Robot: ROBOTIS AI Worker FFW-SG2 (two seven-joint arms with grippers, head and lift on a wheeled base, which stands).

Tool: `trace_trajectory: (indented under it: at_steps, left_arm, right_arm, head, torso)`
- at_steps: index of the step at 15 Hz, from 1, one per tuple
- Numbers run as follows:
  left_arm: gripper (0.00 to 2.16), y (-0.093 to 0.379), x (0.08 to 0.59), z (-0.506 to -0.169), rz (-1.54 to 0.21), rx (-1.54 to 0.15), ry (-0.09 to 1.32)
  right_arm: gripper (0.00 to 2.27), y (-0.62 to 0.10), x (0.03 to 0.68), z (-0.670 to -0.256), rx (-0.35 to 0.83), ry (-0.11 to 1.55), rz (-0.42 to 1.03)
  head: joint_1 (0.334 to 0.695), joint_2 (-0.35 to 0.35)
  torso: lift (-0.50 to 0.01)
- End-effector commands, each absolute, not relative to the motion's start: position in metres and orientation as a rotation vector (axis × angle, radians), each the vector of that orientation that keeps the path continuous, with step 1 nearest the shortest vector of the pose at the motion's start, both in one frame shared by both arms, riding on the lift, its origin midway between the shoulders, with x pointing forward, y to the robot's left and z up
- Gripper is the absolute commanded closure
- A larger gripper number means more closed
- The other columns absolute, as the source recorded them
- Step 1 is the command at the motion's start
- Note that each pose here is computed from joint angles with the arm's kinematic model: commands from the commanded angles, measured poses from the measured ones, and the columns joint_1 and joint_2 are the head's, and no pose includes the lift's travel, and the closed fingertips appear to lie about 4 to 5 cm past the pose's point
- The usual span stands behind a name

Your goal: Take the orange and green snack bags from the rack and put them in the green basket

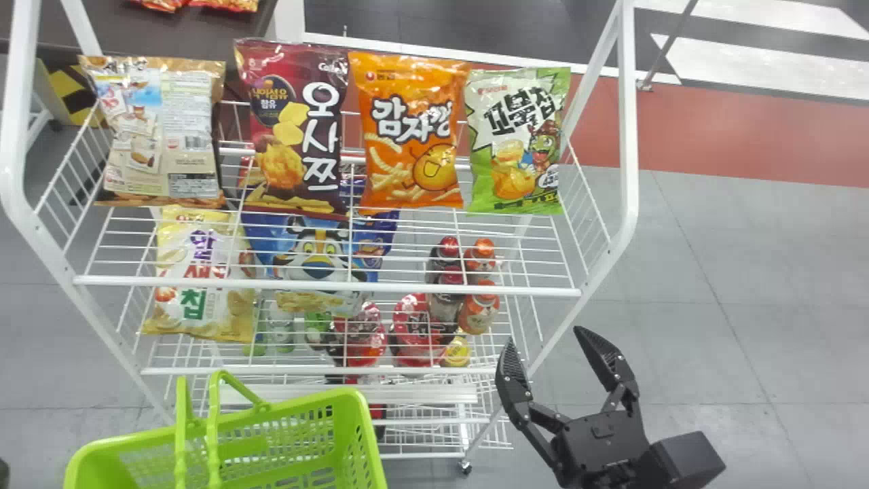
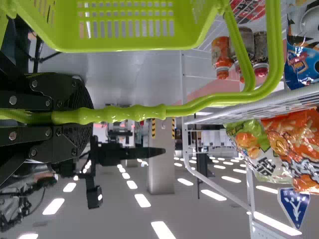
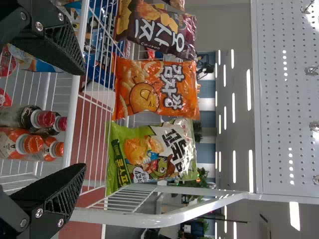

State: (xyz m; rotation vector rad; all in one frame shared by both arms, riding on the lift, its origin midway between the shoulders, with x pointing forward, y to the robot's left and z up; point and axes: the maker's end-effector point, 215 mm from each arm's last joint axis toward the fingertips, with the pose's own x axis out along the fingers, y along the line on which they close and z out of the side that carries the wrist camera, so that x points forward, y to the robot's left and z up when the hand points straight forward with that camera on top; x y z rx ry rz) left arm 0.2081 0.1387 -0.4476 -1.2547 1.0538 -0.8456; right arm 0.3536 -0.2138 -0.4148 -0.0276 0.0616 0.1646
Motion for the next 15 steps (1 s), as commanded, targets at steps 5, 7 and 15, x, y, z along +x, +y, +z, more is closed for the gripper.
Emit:
trace_trajectory:
  at_steps: [5, 7, 15]
  left_arm:
    - [2.15, 0.133, 0.208, -0.445, -0.853, -1.260, 1.076]
    - [2.15, 0.133, 0.206, -0.445, -0.854, -1.261, 1.079]
    - [2.15, 0.124, 0.196, -0.449, -0.857, -1.190, 1.118]
  right_arm:
    - [0.17, -0.209, 0.356, -0.415, -0.033, 0.058, 0.173]
    - [0.17, -0.209, 0.371, -0.409, -0.036, 0.050, 0.169]
    - [0.17, -0.200, 0.453, -0.385, -0.059, 0.053, 0.164]
  head:
    - [0.695, -0.159]
    - [0.695, -0.160]
    - [0.695, -0.140]
  torso:
    - [0.000]
    - [0.000]
    - [0.000]
